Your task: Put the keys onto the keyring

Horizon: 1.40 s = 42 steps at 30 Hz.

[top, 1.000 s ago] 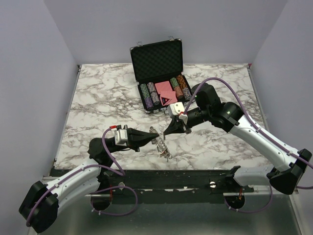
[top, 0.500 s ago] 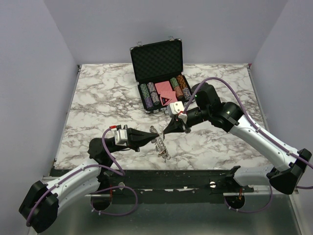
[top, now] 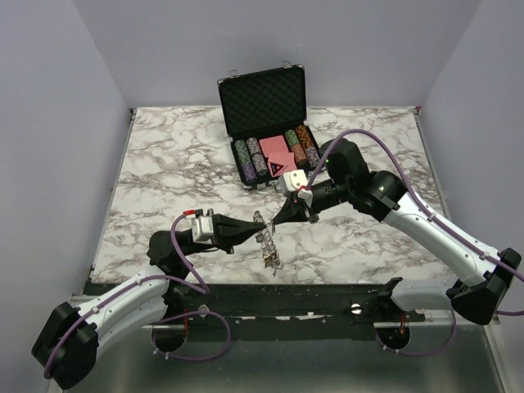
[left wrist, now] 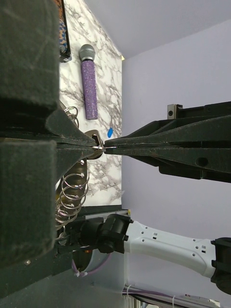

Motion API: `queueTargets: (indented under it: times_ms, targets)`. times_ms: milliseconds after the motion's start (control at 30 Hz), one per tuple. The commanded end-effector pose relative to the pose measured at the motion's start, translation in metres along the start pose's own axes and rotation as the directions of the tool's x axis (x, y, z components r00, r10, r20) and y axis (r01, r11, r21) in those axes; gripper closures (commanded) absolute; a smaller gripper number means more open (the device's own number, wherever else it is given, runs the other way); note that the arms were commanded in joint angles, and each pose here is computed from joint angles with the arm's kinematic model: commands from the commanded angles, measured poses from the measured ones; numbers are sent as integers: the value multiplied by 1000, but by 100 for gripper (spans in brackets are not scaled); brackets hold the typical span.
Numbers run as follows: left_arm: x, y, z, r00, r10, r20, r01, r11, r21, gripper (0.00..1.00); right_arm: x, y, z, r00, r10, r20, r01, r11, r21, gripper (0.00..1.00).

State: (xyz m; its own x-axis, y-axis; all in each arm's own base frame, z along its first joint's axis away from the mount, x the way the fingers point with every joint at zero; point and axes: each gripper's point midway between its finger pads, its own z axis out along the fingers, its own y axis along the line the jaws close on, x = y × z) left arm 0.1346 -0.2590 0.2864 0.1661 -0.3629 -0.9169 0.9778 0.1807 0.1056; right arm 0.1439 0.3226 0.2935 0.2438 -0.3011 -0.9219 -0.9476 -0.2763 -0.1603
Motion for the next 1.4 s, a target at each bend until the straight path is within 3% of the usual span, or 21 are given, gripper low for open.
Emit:
queueTargets:
  times_ms: [0, 1367]
  targets:
    - [-20, 0, 3, 997, 53, 64, -53, 999, -1, 100, -2, -2, 3, 1000, 8, 0, -8, 1000, 6, 100]
    - [-19, 2, -2, 996, 71, 52, -70, 997, -22, 100, -7, 9, 2, 1000, 16, 21, -15, 999, -42, 100]
